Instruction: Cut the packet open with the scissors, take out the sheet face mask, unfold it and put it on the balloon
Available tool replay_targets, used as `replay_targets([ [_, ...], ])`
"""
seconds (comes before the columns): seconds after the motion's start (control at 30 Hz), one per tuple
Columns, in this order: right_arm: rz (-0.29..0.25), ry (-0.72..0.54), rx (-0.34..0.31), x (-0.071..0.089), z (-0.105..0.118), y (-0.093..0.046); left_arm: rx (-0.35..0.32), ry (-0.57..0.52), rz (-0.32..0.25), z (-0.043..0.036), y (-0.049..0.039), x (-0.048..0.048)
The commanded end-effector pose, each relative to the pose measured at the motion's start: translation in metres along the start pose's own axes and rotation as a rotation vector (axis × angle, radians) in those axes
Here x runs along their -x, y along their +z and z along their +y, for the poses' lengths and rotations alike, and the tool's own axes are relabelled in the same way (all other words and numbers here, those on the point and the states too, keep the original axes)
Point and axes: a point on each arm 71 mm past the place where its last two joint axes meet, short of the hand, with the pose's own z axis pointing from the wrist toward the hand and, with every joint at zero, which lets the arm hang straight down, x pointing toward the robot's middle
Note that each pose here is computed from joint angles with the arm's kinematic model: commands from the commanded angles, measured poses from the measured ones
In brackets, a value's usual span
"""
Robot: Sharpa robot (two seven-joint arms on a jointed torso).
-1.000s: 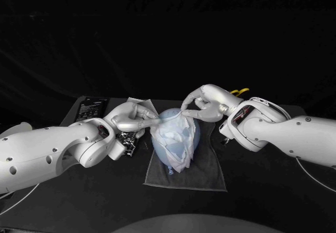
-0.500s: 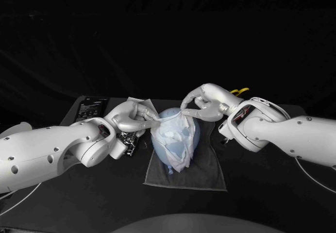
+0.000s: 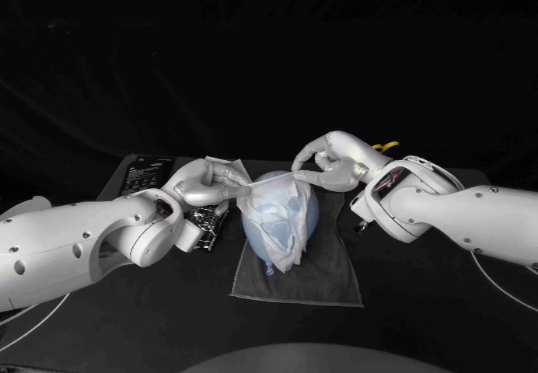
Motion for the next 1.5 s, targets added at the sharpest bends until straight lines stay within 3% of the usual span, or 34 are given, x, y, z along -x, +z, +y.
replay_targets([
  [0.03, -0.05, 0.046, -0.074, 0.005, -0.007, 0.001, 0.038, -0.051, -0.013, 0.0026, -0.0002, 0.0022],
  [0.57, -0.022, 0.109, -0.208, -0.002, -0.018, 0.014, 0.124, -0.046, -0.039, 0.0084, 0.0033, 0.0027],
  [1.13, -0.055, 0.137, -0.265, -0.003, -0.021, 0.023, 0.088, -0.045, -0.156, 0.0073, 0.0074, 0.0125],
  [1.5, -0.065, 0.164, -0.282, -0.001, -0.024, 0.023, 0.076, -0.054, -0.176, 0.004, 0.0109, 0.0131],
])
